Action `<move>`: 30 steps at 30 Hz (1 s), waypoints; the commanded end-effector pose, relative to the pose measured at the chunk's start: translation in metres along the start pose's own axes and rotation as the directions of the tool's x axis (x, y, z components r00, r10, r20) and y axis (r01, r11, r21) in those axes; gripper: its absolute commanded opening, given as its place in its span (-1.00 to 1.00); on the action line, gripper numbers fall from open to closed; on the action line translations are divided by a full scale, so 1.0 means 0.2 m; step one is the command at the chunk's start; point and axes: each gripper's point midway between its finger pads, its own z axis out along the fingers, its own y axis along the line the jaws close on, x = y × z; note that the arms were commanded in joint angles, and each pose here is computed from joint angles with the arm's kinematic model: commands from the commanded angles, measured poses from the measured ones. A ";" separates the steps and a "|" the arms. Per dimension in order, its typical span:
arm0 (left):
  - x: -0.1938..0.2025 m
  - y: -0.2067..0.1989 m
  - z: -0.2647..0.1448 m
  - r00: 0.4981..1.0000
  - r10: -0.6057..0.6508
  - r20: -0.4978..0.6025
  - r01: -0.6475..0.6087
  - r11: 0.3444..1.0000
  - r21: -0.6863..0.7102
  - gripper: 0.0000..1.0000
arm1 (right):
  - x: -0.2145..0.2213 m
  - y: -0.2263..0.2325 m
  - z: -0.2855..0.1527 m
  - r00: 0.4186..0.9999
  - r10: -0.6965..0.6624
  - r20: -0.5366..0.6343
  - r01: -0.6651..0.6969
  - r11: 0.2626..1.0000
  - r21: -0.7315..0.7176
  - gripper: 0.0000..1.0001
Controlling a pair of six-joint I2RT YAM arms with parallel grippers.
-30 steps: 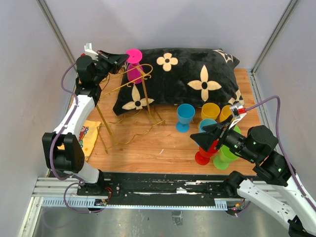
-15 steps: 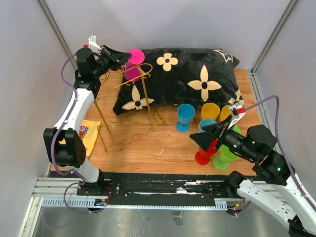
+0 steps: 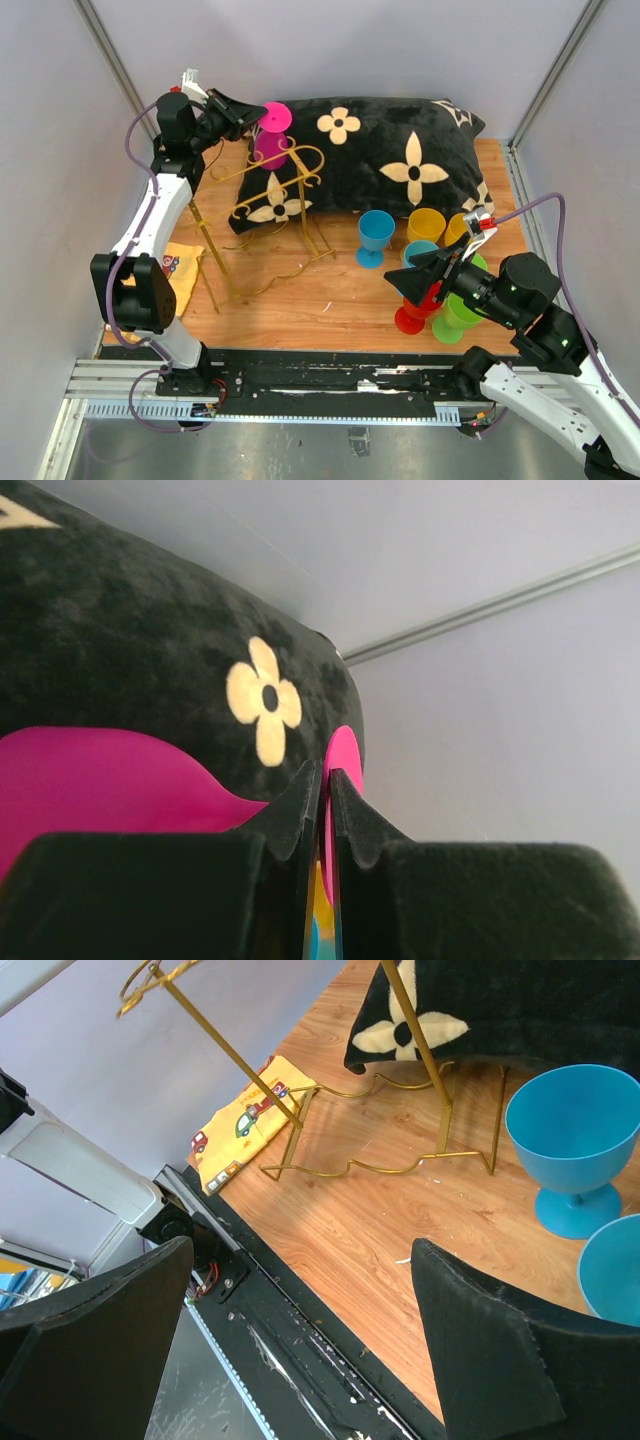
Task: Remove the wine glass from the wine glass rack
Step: Pick up the wine glass from the wine rack, then place the wine glass at the center of the board.
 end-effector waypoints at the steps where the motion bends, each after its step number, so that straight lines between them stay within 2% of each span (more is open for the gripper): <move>1: -0.11 0.04 0.00 0.995 0.039 0.087 -0.034 0.998 -0.061 -0.78 | -0.04 0.00 -0.02 0.999 -0.017 0.029 0.017 1.000 0.006 0.82; 7: -0.14 -0.01 -0.02 0.992 0.052 0.119 -0.048 0.998 -0.039 -0.78 | -0.03 0.00 -0.03 0.999 -0.019 0.030 0.019 1.000 0.012 0.82; 10: -0.19 -0.13 -0.08 0.976 0.131 0.172 -0.132 0.991 -0.003 -0.88 | -0.03 -0.01 -0.03 0.999 -0.023 0.029 0.023 1.000 0.014 0.82; 13: -0.30 -0.30 -0.21 0.917 0.272 0.291 -0.280 0.960 -0.013 -0.99 | -0.03 -0.01 -0.03 0.999 -0.025 0.028 0.024 1.000 0.018 0.82; 15: -0.35 -0.48 -0.36 0.848 0.381 0.368 -0.408 0.913 -0.007 -0.99 | -0.03 -0.01 -0.03 0.999 -0.026 0.027 0.025 0.999 0.020 0.82; 18: -0.33 -0.68 -0.53 0.767 0.490 0.415 -0.543 0.840 0.011 -0.99 | -0.03 -0.02 -0.01 0.999 -0.025 0.024 0.025 0.999 0.024 0.82; 20: -0.28 -0.77 -0.64 0.738 0.531 0.416 -0.597 0.802 0.036 -0.99 | -0.03 -0.02 0.00 0.999 -0.021 0.024 0.021 1.000 0.020 0.82; 22: -0.18 -0.85 -0.72 0.742 0.544 0.391 -0.623 0.775 0.103 -0.99 | -0.03 -0.01 0.02 1.000 -0.017 0.025 0.017 1.000 0.009 0.81; 26: 0.14 -1.03 -0.84 0.736 0.606 0.302 -0.676 0.679 0.287 -0.99 | -0.06 0.01 0.05 0.999 -0.009 0.039 0.009 1.000 -0.010 0.81; 30: 0.52 -1.18 -0.97 0.737 0.642 0.208 -0.645 0.578 0.500 -0.99 | -0.11 0.05 0.05 0.997 -0.008 0.078 0.011 0.999 -0.034 0.81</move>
